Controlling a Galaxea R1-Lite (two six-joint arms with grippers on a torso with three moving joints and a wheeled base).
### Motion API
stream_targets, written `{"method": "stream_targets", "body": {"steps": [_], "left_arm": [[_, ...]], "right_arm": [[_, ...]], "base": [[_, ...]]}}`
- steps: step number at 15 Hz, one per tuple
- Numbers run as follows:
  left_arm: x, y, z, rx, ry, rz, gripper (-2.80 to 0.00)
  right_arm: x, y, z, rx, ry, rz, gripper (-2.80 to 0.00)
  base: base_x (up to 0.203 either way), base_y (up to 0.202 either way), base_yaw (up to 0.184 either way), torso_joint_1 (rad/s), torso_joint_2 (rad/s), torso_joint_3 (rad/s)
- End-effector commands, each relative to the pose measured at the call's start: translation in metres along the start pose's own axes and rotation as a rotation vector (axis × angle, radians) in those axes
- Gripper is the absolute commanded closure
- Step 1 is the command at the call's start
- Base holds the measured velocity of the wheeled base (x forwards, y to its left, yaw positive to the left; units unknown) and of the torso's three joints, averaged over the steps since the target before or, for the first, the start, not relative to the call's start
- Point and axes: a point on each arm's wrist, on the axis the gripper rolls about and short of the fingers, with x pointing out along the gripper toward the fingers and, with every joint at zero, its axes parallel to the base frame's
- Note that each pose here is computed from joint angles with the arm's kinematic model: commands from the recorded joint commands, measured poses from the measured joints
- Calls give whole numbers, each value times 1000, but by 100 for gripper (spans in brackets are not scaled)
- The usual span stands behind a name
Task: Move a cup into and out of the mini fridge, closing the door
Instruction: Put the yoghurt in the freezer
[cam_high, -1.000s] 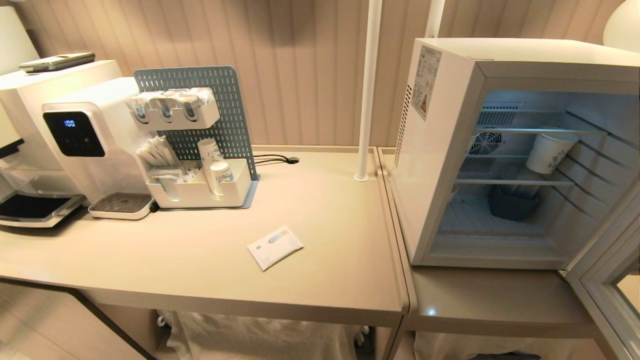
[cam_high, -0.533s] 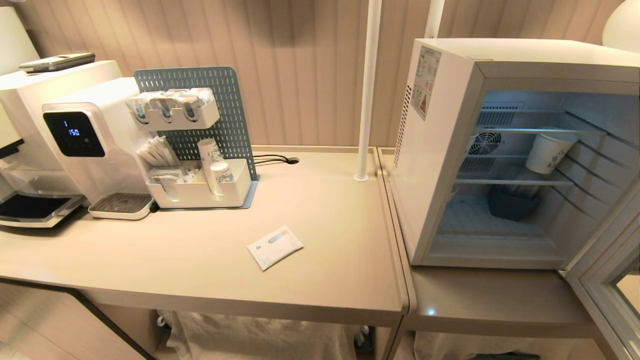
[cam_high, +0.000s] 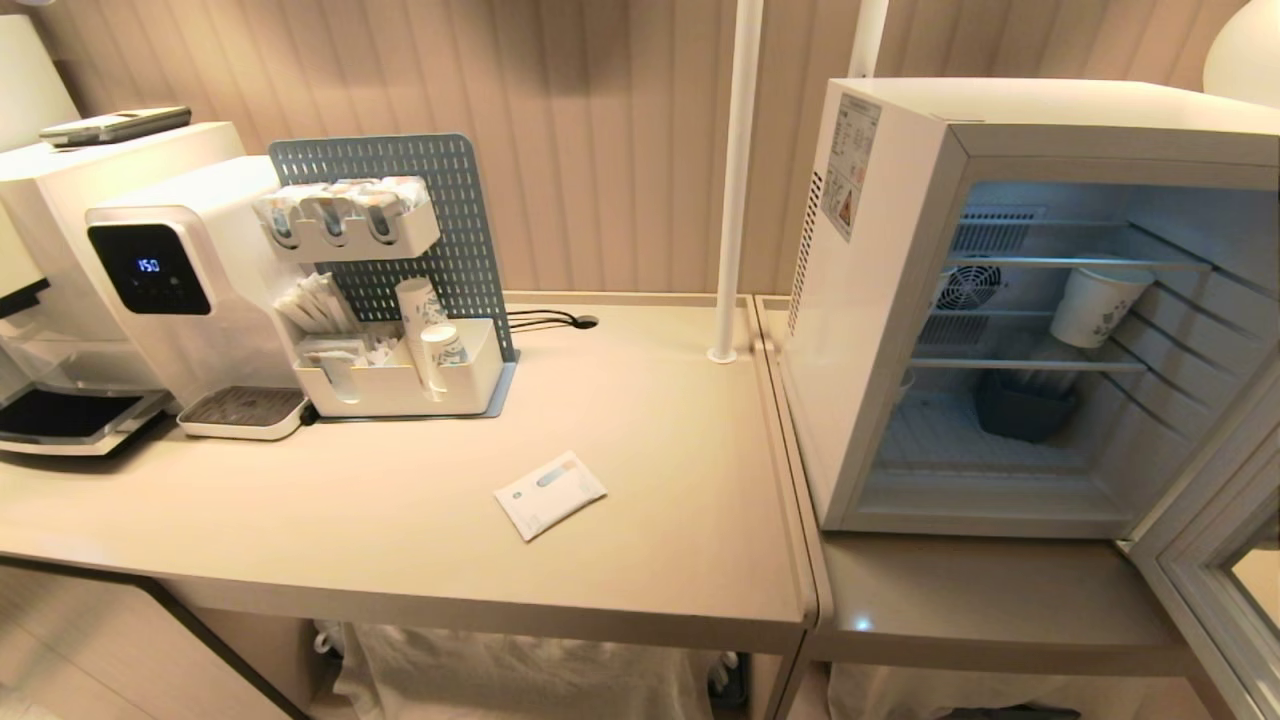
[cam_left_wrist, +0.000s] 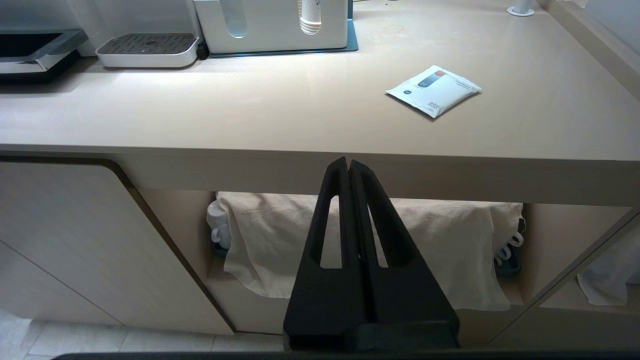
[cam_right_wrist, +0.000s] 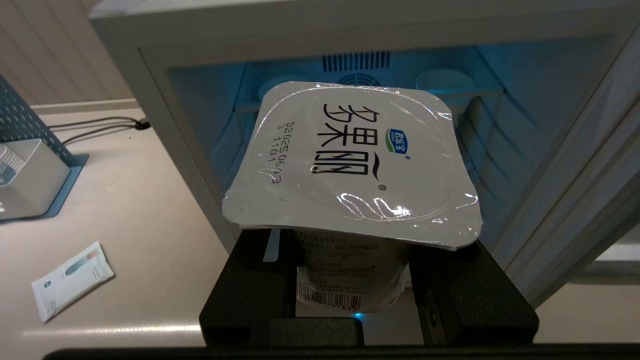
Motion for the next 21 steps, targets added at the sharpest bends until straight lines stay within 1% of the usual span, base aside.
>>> {"method": "stream_targets", "body": {"steps": [1,3,6,8,11,14,16,21], "left_arm": [[0,0,0,0,2,1,0],[0,0,0,2,2,1,0],[0,0,0,2,3,1,0],[0,0,0,2,3,1,0],[0,0,0,0,2,1,0],[0,0,0,0,2,1,0],[0,0,0,2,3,1,0],[0,0,0,1,2,1,0]], "right_arm": [[-11,2,-16,-6,9,20,0],[-13,5,-29,0,-7,21,0],[-21,12,-31,5,-23,5,0],[-25,15,-34,5,-30,-33,0],[-26,17,-39,2,-31,-44,0],[-29,14,-33,12,-50,-45,0],[-32,13,-25,10,-71,-47,0],[-29,6,-24,10,-76,-113,0]], "base": [[0,0,0,0,0,0],[0,0,0,0,0,0],[0,0,0,0,0,0],[0,0,0,0,0,0],[0,0,0,0,0,0],[0,0,0,0,0,0],[0,0,0,0,0,0],[0,0,0,0,0,0]]}}
